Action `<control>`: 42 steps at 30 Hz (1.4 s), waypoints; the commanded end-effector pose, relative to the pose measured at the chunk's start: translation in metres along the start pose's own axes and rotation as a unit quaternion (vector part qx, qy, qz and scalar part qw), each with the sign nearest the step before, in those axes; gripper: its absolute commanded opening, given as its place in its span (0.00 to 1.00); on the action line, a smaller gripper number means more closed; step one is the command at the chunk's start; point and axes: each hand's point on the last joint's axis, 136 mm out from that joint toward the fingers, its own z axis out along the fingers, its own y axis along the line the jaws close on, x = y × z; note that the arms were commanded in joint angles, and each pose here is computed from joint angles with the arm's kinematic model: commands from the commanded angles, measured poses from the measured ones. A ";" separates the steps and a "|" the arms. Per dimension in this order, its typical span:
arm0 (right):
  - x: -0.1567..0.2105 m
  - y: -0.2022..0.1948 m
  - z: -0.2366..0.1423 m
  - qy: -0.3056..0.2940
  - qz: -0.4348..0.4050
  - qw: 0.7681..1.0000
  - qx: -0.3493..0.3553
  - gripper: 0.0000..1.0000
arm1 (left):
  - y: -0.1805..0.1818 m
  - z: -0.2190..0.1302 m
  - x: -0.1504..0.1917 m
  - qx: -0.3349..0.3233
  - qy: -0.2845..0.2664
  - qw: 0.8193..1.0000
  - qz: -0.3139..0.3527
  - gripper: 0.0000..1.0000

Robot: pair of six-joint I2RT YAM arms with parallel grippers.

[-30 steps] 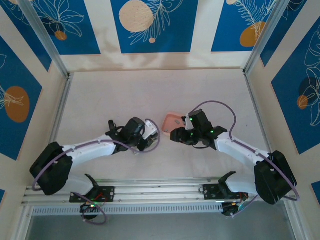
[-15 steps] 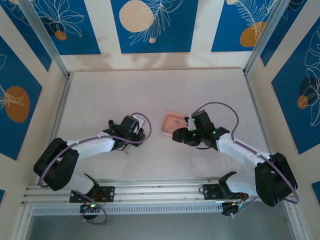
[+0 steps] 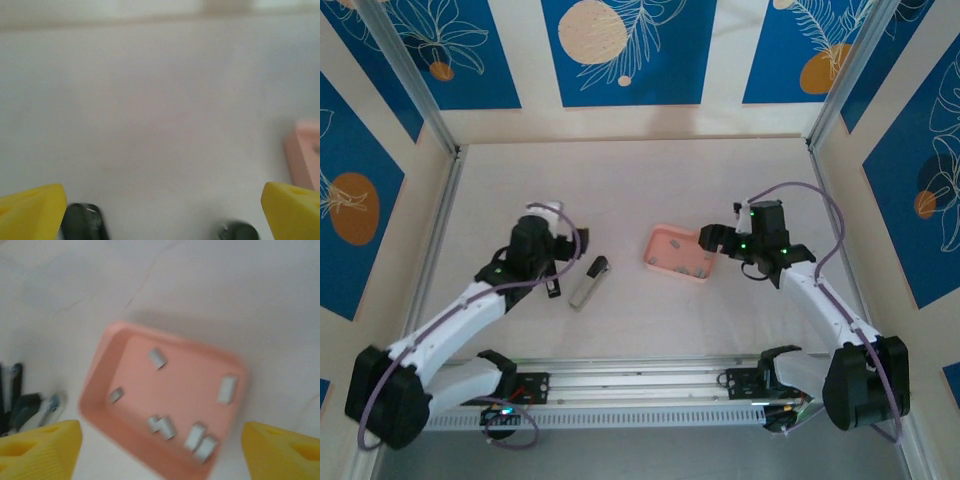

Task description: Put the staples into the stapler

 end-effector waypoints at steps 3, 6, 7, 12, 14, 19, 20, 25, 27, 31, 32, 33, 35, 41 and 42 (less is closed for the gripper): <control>-0.043 -0.049 -0.006 -0.106 -0.060 0.990 0.069 0.99 | 0.078 -0.013 -0.001 -0.155 -0.082 0.984 0.041 0.99; -0.053 -0.074 -0.006 -0.150 -0.061 0.982 0.099 0.99 | 0.103 -0.021 0.008 -0.201 -0.116 0.972 0.033 0.99; -0.056 -0.080 -0.006 -0.161 -0.060 0.979 0.106 0.99 | 0.109 -0.022 0.015 -0.210 -0.122 0.970 0.029 1.00; -0.061 -0.104 0.000 -0.208 -0.056 0.967 0.134 0.99 | 0.126 -0.026 0.051 -0.226 -0.159 0.961 -0.001 1.00; -0.060 -0.108 0.009 -0.211 -0.065 0.967 0.131 0.99 | 0.128 -0.019 0.062 -0.221 -0.151 0.964 0.004 1.00; -0.060 -0.112 0.031 -0.215 -0.090 0.964 0.125 0.99 | 0.113 0.006 0.055 -0.172 -0.165 0.970 0.045 1.00; -0.061 -0.108 0.033 -0.215 -0.092 0.966 0.114 0.99 | 0.109 0.009 0.051 -0.165 -0.181 0.968 0.052 1.00; -0.051 -0.100 0.054 -0.233 -0.120 0.963 0.066 0.99 | 0.097 0.053 0.068 -0.127 -0.147 0.977 0.092 1.00; -0.048 -0.093 0.059 -0.214 -0.136 0.965 0.061 0.99 | 0.102 0.054 0.069 -0.140 -0.141 0.977 0.082 1.00; -0.047 -0.089 0.063 -0.212 -0.151 0.964 0.063 0.99 | 0.110 0.058 0.067 -0.150 -0.132 0.977 0.069 1.00; -0.047 -0.089 0.063 -0.209 -0.150 0.964 0.063 0.99 | 0.114 0.063 0.066 -0.157 -0.120 0.978 0.064 1.00; -0.047 -0.090 0.063 -0.211 -0.150 0.964 0.063 0.99 | 0.117 0.069 0.066 -0.163 -0.103 0.979 0.061 1.00; -0.047 -0.089 0.062 -0.211 -0.151 0.964 0.063 0.99 | 0.120 0.079 0.068 -0.166 -0.072 0.982 0.060 1.00; -0.046 -0.090 0.063 -0.210 -0.150 0.964 0.063 0.99 | 0.122 0.080 0.069 -0.162 -0.069 0.983 0.054 1.00; -0.047 -0.089 0.063 -0.211 -0.151 0.964 0.063 0.99 | 0.123 0.079 0.069 -0.162 -0.068 0.983 0.052 1.00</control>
